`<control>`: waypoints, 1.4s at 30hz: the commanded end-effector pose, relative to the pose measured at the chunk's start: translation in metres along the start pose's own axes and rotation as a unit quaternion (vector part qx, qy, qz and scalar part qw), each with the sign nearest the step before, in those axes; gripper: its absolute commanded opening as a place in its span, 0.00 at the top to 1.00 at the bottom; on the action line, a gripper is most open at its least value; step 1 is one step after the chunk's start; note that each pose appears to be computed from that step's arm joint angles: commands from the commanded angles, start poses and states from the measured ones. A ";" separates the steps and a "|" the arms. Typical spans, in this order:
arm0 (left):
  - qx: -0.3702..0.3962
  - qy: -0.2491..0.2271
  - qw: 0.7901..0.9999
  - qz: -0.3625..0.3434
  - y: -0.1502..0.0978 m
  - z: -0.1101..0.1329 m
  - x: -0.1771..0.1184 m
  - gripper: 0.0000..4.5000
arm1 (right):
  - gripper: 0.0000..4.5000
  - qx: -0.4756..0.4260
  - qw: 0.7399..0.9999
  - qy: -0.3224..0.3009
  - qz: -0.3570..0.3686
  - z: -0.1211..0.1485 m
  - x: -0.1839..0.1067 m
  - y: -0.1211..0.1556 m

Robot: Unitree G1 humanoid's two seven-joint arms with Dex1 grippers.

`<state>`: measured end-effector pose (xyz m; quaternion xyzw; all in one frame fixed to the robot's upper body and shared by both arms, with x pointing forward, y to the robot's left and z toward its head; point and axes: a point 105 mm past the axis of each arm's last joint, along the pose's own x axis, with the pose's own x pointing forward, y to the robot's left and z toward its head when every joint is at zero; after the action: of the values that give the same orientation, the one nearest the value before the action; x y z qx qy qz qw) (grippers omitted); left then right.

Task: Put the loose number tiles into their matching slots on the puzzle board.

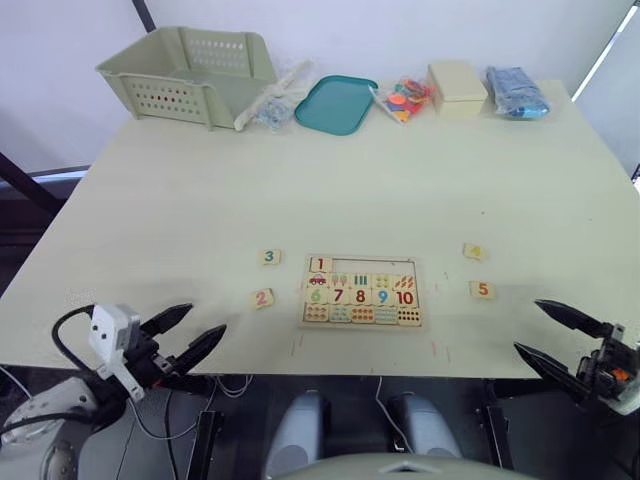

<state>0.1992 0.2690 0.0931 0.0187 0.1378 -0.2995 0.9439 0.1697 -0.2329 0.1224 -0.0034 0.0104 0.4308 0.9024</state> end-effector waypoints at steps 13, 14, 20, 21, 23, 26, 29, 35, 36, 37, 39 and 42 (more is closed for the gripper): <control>0.191 0.144 0.942 -0.238 0.012 0.035 0.043 0.01 | 0.00 -0.044 0.982 0.024 0.181 0.041 0.028 0.031; 0.195 0.147 0.939 -0.242 0.013 0.034 0.045 0.01 | 0.00 -0.044 0.982 0.023 0.181 0.041 0.029 0.032; 0.215 0.161 0.927 -0.263 0.017 0.030 0.052 0.25 | 0.00 -0.049 0.983 0.015 0.177 0.040 0.031 0.035; 0.220 0.163 0.925 -0.265 0.017 0.029 0.053 0.30 | 0.00 -0.048 0.983 0.013 0.177 0.040 0.031 0.036; 0.227 0.163 0.922 -0.266 0.018 0.027 0.057 0.41 | 0.00 -0.049 0.983 0.011 0.177 0.040 0.032 0.037; 0.232 0.165 0.921 -0.265 0.019 0.024 0.063 0.41 | 0.00 -0.050 0.983 0.009 0.177 0.040 0.033 0.039; 0.233 0.166 0.922 -0.261 0.019 0.020 0.067 0.41 | 0.00 -0.051 0.983 0.008 0.176 0.039 0.032 0.040; 0.230 0.166 0.924 -0.256 0.017 0.015 0.074 0.41 | 0.00 -0.051 0.983 0.007 0.174 0.038 0.033 0.040; 0.229 0.165 0.925 -0.255 0.017 0.015 0.075 0.41 | 0.00 -0.051 0.983 0.006 0.174 0.038 0.034 0.040; 0.230 0.165 0.925 -0.255 0.016 0.014 0.077 0.41 | 0.00 -0.051 0.984 0.007 0.173 0.038 0.033 0.039; 0.230 0.164 0.925 -0.253 0.015 0.013 0.078 0.41 | 0.00 -0.050 0.984 0.007 0.172 0.037 0.033 0.039; 0.231 0.160 0.926 -0.250 0.013 0.012 0.081 0.41 | 0.00 -0.050 0.984 0.006 0.171 0.036 0.033 0.038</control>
<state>0.2743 0.2359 0.0880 0.2460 0.2065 -0.5416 0.7768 0.1625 -0.1844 0.1533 -0.0432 0.0102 0.5747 0.8171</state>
